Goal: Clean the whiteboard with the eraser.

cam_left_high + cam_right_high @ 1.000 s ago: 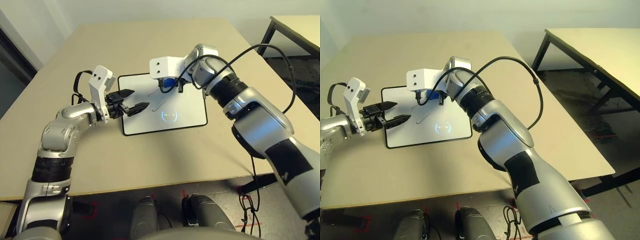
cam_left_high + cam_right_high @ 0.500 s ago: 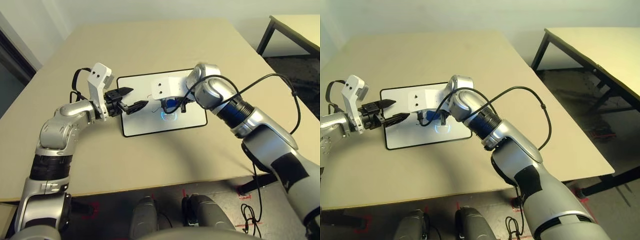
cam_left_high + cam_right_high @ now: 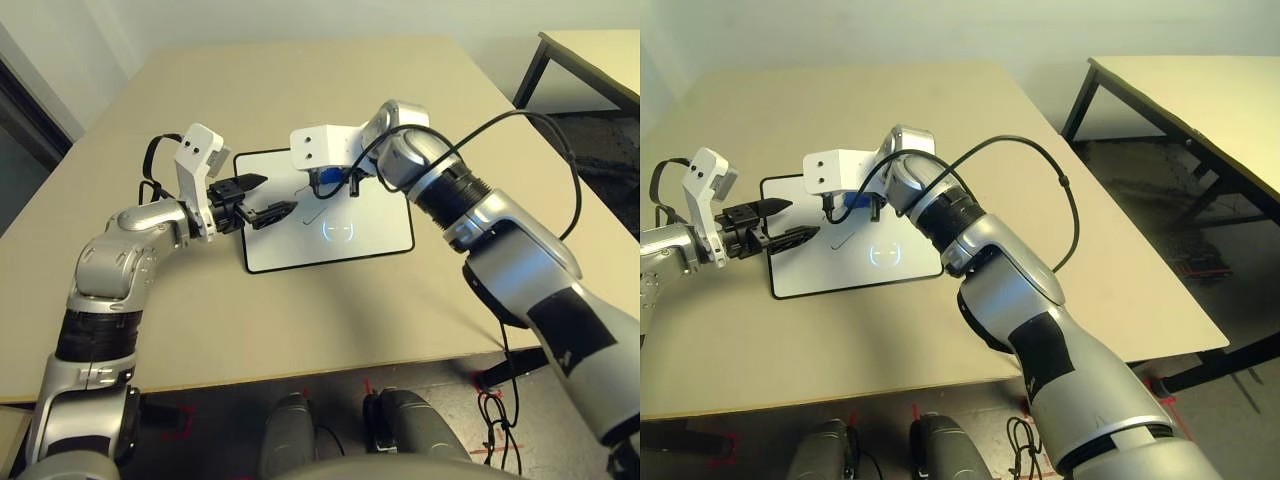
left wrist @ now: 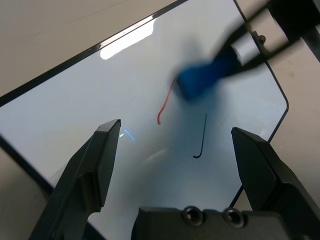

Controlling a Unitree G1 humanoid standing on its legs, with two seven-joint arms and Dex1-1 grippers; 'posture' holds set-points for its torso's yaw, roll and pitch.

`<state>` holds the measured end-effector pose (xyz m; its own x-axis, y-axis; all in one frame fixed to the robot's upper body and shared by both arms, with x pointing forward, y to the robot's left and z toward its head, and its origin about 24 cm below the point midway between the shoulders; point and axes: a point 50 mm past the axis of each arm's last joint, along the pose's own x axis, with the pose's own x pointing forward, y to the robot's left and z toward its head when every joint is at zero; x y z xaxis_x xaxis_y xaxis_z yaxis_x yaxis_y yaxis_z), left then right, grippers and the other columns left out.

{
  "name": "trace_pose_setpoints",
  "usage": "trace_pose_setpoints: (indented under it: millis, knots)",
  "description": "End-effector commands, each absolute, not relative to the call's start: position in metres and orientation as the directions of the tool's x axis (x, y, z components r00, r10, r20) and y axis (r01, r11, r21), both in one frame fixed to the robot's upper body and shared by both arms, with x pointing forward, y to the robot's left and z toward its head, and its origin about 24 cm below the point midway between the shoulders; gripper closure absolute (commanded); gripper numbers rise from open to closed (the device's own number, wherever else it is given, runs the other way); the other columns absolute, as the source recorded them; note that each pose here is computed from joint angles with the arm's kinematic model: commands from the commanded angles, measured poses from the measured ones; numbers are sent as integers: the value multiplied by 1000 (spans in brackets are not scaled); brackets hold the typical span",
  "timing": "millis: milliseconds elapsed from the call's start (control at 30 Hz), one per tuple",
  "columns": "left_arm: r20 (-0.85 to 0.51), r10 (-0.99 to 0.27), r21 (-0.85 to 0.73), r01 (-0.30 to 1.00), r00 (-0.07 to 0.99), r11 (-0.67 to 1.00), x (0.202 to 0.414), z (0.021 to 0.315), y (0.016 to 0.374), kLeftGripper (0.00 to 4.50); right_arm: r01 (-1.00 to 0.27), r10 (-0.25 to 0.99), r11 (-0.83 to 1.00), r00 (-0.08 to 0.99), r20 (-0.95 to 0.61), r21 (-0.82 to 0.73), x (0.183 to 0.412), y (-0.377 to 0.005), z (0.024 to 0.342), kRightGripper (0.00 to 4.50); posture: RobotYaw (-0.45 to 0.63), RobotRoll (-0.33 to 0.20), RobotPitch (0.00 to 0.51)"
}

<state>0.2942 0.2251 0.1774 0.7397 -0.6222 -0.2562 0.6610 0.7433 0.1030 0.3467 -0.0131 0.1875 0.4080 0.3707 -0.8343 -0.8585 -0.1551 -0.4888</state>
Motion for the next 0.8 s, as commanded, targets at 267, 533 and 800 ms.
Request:
trace_pose_setpoints:
  millis: [267, 533, 800]
  knots:
    - [-275, -610, 101, 653, 743, 751, 291, 177, 230, 0, -845, 374, -117, 449, -812, -521, 348, -1, 196, 3934, 63, 0, 77]
    - [-355, -602, 84, 666, 715, 741, 283, 172, 240, 0, -821, 401, -35, 511, -761, -570, 370, 12, 206, 3934, 69, 0, 80]
    - [-383, -591, 97, 668, 710, 738, 272, 177, 245, 0, -865, 397, -151, 391, -830, -479, 340, 6, 181, 3934, 75, 0, 88]
